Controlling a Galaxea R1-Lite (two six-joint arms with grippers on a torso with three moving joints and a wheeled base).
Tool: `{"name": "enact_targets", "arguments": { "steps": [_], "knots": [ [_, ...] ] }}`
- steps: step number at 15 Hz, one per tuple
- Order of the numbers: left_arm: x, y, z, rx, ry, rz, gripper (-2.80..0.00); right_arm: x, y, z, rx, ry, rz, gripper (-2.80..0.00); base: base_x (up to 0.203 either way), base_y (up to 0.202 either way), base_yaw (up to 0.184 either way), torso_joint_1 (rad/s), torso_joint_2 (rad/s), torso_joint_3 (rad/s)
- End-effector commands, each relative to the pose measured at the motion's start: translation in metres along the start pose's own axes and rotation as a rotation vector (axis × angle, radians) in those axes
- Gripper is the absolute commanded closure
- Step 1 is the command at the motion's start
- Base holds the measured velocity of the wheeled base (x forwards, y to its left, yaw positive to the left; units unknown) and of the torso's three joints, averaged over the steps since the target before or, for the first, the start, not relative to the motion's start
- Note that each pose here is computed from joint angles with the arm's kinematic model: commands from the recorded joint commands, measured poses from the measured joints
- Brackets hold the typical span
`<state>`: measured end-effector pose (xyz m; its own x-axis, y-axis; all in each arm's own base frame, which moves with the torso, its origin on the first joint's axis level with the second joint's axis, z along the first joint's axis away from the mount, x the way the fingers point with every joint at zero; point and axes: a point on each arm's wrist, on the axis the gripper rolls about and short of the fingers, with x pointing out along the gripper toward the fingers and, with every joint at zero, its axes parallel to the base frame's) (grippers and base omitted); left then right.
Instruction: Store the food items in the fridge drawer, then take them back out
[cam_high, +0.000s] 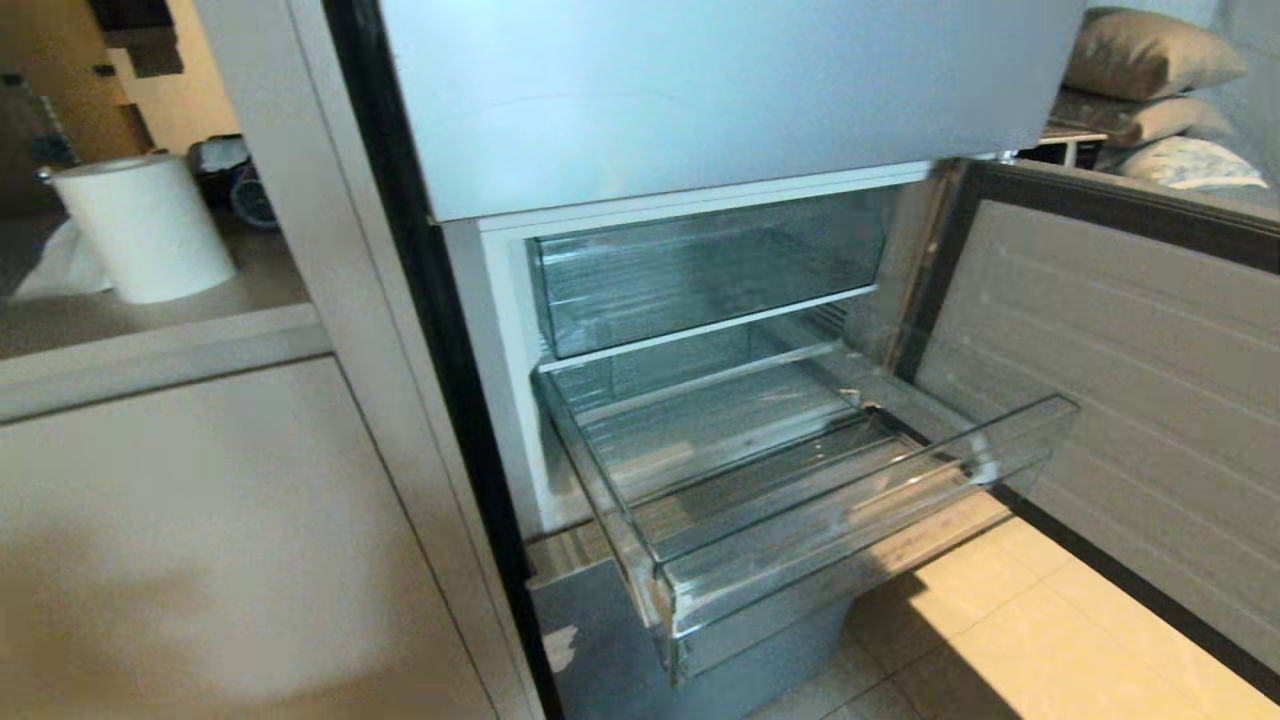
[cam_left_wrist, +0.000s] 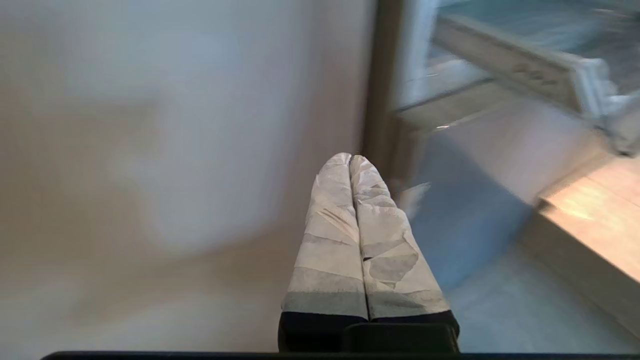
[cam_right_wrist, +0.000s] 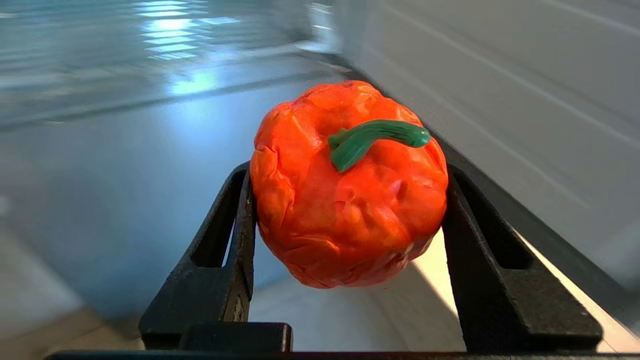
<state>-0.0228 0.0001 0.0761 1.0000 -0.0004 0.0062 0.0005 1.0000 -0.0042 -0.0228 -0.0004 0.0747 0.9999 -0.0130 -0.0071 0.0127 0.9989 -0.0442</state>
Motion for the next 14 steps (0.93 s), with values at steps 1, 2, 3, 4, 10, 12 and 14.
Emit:
{"name": "enact_targets", "arguments": {
  "steps": [1, 2, 3, 4, 10, 12, 14],
  "knots": [
    [0.000, 0.000, 0.000, 0.000, 0.003, 0.000, 0.00, 0.000, 0.000, 0.000, 0.001, 0.002, -0.001, 0.00, -0.002, -0.006, 0.180, -0.007, -0.01, 0.002],
    [0.000, 0.000, 0.000, 0.000, 0.003, 0.000, 0.00, 0.000, 0.000, 0.000, 0.005, 0.002, -0.002, 0.00, 0.001, -0.008, 0.171, 0.002, 0.00, 0.002],
    [0.000, 0.000, 0.000, 0.000, 0.003, 0.000, 0.00, 0.000, 0.000, 0.000, 0.007, 0.001, -0.002, 0.00, 0.000, -0.005, 0.161, -0.001, 0.00, 0.002],
    [0.000, 0.000, 0.000, 0.000, 0.002, 0.000, 0.00, 0.000, 0.000, 0.000, 0.007, 0.001, -0.002, 0.00, 0.002, -0.005, 0.133, -0.001, 0.00, 0.006],
    [0.000, 0.000, 0.000, 0.000, 0.003, 0.000, 0.00, 0.018, 0.000, 0.032, -0.014, 0.025, 0.054, 0.00, 0.000, -0.001, 0.016, 0.000, 0.00, 0.000],
    [0.000, 0.000, 0.000, 0.000, 0.003, 0.000, 0.00, 0.036, -0.001, 0.067, -0.012, 0.021, 0.087, 0.00, 0.000, 0.000, 0.000, 0.000, 0.00, 0.000],
    [0.000, 0.000, 0.000, 0.000, 0.003, 0.000, 0.00, 0.058, 0.000, 0.107, -0.005, 0.009, 0.135, 0.00, 0.000, 0.000, 0.000, 0.000, 0.00, 0.000]
  ]
}}
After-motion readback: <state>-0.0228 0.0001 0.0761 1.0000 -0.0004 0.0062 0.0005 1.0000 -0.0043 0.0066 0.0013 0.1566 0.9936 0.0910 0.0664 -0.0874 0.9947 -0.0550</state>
